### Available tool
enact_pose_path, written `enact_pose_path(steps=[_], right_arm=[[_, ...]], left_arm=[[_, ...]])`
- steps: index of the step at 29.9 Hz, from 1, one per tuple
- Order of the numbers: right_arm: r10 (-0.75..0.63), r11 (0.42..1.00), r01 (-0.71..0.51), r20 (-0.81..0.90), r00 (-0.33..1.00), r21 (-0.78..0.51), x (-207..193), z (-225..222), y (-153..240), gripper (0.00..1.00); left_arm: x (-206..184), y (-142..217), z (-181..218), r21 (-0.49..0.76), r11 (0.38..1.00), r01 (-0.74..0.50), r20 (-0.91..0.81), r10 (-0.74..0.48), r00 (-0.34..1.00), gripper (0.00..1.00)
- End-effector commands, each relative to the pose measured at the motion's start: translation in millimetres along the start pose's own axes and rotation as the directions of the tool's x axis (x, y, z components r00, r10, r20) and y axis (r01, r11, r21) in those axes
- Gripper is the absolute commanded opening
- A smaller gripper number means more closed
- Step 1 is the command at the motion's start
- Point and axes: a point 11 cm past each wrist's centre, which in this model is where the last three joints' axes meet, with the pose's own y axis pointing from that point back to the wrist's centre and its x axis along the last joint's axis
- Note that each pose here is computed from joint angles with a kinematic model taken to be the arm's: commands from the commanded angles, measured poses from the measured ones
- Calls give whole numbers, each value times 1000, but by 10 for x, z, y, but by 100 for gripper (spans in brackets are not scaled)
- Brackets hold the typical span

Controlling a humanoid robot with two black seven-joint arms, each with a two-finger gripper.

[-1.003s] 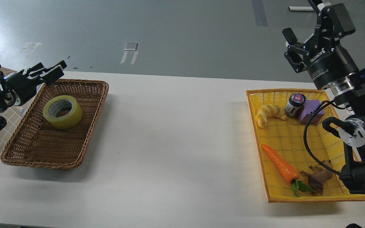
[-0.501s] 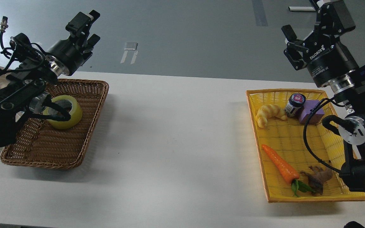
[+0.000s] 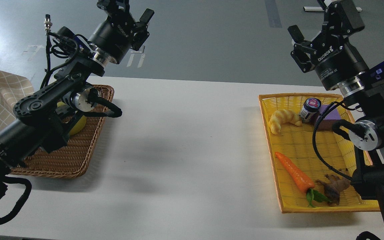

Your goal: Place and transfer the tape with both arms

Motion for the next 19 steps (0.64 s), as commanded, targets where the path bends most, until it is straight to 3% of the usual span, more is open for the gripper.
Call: enact_pose_path(steps=[1,9,19], right_arm=[[0,1000,0,11,1000,9,-33,-1,-12,100],[-49,997,47,18,999,59,-201,-146,-205,100],[-107,992,105,31,994,63,-439,-136,-325,100]], left_arm=[[-37,111,-67,-18,999,-32,-102,30,994,98],[-167,120,199,-107,993,57,-186,-76,980,98],[-278,268,226,-109,993,56,-246,-81,966,98]])
